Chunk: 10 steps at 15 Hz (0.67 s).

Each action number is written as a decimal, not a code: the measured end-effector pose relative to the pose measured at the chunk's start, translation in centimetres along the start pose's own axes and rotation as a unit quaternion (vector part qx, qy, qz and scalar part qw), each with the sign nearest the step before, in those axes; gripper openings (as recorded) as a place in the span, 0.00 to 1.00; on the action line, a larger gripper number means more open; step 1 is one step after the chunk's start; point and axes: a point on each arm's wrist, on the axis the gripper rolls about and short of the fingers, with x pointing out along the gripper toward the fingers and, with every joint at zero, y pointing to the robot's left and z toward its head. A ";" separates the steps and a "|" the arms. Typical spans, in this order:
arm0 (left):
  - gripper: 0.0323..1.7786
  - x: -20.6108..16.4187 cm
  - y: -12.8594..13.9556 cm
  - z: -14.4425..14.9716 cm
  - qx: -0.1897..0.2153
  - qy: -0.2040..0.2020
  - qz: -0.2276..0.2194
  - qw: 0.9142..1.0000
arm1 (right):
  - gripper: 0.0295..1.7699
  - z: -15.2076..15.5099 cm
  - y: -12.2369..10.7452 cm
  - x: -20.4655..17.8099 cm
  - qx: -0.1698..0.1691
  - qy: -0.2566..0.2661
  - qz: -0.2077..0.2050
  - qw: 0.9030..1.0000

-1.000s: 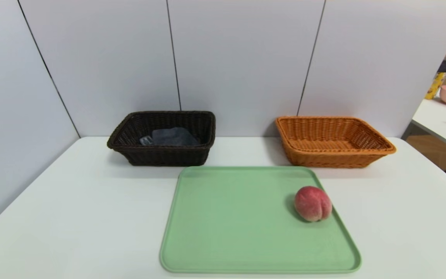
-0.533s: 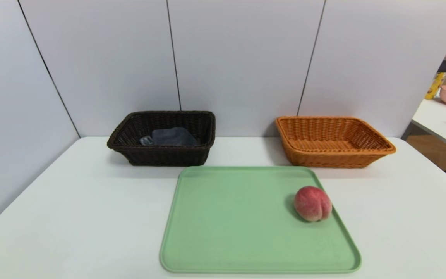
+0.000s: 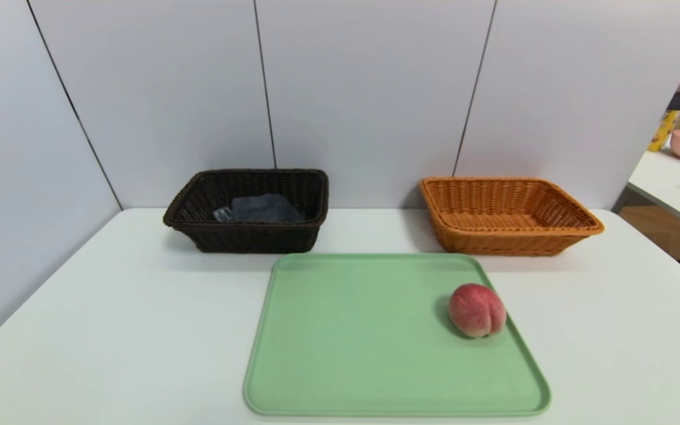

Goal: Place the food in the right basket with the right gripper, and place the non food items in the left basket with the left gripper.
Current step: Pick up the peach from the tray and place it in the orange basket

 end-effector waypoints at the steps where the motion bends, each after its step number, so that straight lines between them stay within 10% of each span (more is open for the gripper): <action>1: 0.95 0.0 0.0 0.0 0.000 0.000 0.000 1.000 | 0.96 0.4 0.0 -0.2 -0.006 -0.001 0.002 1.000; 10: 0.95 0.0 0.0 0.0 0.000 0.000 0.000 1.000 | 0.96 10.7 -0.2 2.6 -0.016 0.103 0.085 0.991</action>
